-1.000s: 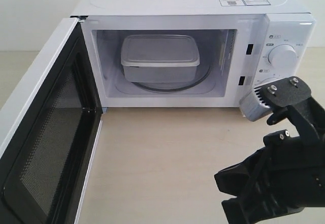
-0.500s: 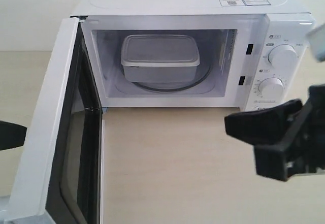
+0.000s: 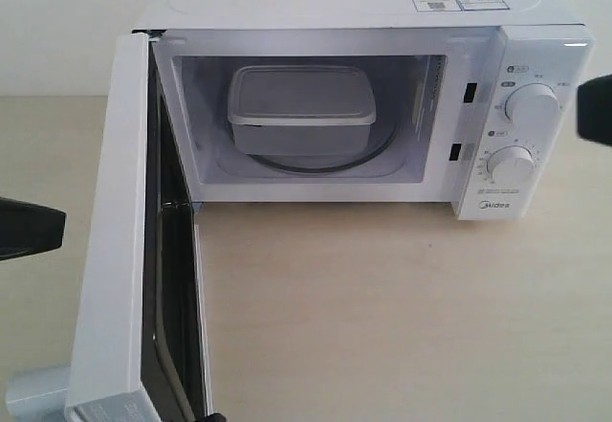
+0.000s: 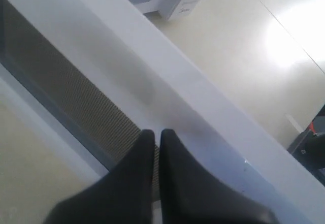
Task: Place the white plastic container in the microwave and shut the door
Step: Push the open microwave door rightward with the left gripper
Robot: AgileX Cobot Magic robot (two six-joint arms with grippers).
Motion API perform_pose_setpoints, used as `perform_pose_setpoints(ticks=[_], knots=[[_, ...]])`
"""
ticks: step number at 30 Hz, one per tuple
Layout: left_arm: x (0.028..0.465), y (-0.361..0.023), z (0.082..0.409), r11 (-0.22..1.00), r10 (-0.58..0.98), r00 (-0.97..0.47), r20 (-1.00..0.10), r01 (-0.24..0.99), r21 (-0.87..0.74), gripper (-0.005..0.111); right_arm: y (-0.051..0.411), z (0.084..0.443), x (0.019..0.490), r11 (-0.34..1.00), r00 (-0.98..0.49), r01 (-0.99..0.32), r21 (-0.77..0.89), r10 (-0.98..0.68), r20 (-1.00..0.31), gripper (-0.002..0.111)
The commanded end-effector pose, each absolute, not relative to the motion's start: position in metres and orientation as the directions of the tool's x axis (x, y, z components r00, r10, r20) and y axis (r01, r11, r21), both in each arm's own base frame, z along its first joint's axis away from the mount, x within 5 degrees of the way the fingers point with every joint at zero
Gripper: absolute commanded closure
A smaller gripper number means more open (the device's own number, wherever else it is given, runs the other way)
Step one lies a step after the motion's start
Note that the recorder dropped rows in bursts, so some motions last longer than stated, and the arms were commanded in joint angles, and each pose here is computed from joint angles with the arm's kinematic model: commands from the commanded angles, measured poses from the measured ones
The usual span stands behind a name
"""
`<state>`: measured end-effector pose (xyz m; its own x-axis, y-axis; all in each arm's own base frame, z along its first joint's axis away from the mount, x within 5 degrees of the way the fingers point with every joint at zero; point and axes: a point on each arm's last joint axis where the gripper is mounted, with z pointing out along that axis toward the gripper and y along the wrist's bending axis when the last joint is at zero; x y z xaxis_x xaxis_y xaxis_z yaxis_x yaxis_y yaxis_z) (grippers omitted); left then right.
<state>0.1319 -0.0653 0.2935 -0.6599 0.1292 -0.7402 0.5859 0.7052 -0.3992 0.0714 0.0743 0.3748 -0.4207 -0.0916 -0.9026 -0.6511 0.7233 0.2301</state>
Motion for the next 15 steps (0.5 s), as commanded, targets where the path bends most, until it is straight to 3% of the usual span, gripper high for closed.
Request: perform_pose_setpoints(ticks=[1,15], knots=[[0.14,-0.067,0.289,0.693,0.137,-0.683,-0.717,0.583,-0.423,0.102,0.058,0.39,0.059,0.748,-0.384,-0.632,0.201,-0.077,-0.92,0.108],[0.161,-0.085,0.277,0.649,0.158,-0.676,-0.72,0.62,-0.44,0.102,0.043,0.398,0.044,0.753,-0.362,-0.626,0.203,-0.049,-0.931,0.108]])
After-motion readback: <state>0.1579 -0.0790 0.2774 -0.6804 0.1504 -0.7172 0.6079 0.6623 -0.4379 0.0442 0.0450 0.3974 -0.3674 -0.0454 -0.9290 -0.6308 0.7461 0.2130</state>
